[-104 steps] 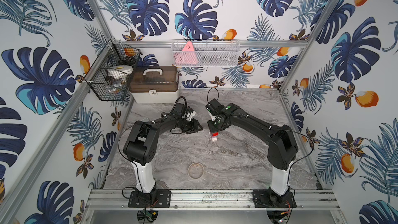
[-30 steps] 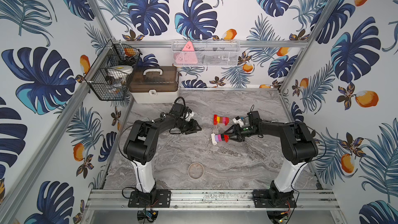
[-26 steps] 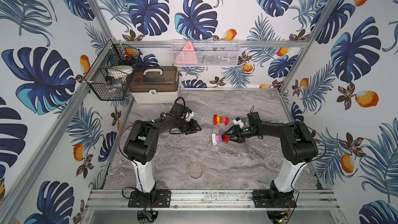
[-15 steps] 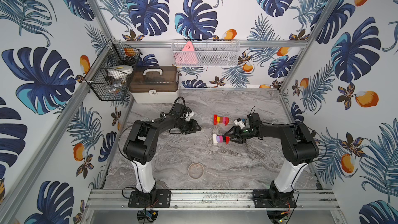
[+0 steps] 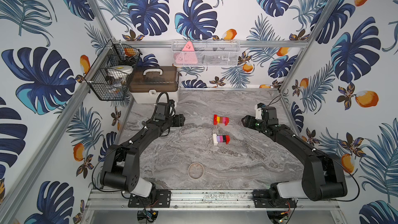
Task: Assemble the number 1 with lego
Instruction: Reset both arms
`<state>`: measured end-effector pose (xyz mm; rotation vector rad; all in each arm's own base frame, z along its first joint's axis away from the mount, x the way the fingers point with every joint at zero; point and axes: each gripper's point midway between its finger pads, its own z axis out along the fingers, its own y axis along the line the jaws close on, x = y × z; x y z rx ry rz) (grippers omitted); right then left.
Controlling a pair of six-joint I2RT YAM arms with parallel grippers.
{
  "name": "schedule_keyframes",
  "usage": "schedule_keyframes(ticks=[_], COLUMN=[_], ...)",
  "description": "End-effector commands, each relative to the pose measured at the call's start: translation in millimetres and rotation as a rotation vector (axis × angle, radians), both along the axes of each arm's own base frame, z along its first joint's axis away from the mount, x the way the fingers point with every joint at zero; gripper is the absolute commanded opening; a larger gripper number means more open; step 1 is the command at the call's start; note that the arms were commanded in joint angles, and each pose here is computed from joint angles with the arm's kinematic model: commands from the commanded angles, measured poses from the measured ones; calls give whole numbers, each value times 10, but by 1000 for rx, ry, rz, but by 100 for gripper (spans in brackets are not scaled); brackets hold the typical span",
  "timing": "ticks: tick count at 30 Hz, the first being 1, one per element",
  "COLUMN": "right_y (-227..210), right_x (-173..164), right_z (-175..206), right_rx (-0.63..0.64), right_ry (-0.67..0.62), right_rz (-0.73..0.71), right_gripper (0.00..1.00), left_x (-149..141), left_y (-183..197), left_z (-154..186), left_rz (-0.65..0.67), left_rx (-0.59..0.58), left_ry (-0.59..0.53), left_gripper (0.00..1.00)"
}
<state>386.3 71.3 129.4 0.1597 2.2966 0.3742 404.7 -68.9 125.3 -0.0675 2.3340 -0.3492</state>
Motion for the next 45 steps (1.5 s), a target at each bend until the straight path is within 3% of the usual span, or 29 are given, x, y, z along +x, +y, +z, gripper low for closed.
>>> schedule_keyframes(ticks=[1,4,7,11,15,18,23,25,27,28,33,39,45], right_y=[-312,-389,-402,-560,-682,-762,-757,-782,-791,-786,-710,-694,-670], right_x=[172,98,39,65,52,-6,-128,-158,-156,-146,-68,146,172], right_z=[241,191,143,105,27,-131,-228,-268,-298,-323,-406,-540,-579], right_rx=[-194,-248,-284,-270,-254,-236,-194,-178,-173,-174,-171,-185,-216], right_ry=[-258,-423,-527,-488,-429,-387,-479,-503,-519,-519,-514,-385,-354], right_rz=[-58,-67,-56,-132,-184,-211,-183,-188,-189,-184,-133,-109,-111], right_gripper=[79,79,80,80,79,78,79,79,78,78,78,81,100], left_x=[129,27,-53,-90,-169,-173,-183,-208,-192,-150,-122,-88,-73], left_y=[589,874,1050,1122,1202,1169,872,897,844,827,878,814,765], left_z=[137,-102,-334,-446,-284,-316,-371,-365,-460,-429,-464,-465,-475], left_rz=[206,280,344,363,387,359,264,293,262,253,280,247,221], left_rx=[139,187,146,152,197,203,273,287,288,293,299,307,313], left_ry=[-194,-226,-234,-250,-404,-406,-460,-529,-446,-481,-436,-434,-428], left_gripper=[86,89,89,88,92,90,90,92,91,91,98,99,99])
